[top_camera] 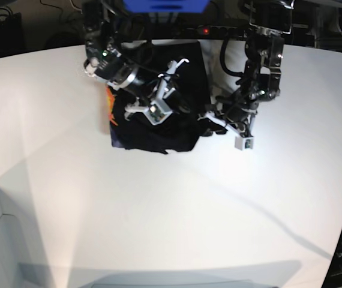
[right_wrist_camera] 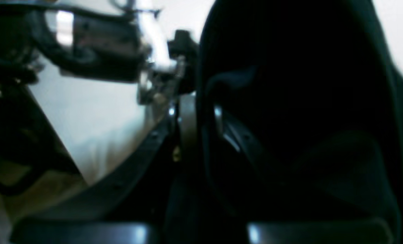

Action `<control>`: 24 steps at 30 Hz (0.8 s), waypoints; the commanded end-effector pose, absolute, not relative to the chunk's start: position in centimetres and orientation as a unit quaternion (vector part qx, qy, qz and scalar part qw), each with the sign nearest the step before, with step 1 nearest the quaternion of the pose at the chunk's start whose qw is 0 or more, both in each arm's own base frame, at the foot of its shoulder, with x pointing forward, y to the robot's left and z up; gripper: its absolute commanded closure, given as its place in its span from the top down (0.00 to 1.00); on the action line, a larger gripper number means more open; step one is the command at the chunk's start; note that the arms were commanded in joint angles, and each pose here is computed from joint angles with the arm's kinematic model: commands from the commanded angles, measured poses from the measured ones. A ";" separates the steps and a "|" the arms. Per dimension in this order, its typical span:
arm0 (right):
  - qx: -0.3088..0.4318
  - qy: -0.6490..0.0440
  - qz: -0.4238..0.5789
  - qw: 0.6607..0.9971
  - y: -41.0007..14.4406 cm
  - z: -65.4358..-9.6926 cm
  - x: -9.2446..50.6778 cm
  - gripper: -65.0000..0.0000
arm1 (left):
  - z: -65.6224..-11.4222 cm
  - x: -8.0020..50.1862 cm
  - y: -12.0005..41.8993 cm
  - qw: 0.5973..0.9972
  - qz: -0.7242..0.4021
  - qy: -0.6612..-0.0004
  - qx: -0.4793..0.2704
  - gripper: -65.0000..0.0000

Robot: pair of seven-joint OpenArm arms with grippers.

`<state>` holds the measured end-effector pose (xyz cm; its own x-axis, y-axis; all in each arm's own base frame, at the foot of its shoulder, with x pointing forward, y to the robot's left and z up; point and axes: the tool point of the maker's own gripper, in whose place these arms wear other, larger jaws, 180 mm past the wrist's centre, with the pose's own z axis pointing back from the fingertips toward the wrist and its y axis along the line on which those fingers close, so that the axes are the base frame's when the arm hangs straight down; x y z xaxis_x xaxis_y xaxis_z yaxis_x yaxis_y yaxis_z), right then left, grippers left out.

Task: Fold the T-shirt properly
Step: 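Grasp the folded bundle's edge with the right gripper and flip it over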

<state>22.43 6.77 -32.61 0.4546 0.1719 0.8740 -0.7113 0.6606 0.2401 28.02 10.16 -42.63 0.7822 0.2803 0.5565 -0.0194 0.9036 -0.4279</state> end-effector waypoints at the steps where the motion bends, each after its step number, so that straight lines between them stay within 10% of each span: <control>1: 0.317 -0.459 0.277 0.782 7.2 -31.7 23.2 0.00 | -43.9 26.3 10.5 0.938 0.081 -0.278 -0.191 0.43; 21: 0.347 -0.425 0.314 0.775 10.6 -33.5 23.2 0.00 | -39.7 22.7 21.0 0.921 0.160 -0.341 -0.101 0.43; 24: 0.347 -0.424 0.315 0.775 10.7 -33.6 23.2 0.13 | -39.7 22.6 21.0 0.921 0.160 -0.340 -0.102 0.43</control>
<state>22.76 10.03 -35.28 0.4777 0.2364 0.8461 -0.7688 0.5786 0.2724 22.30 20.75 -40.38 0.7292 0.3744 0.5728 -0.2388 0.9237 -0.2997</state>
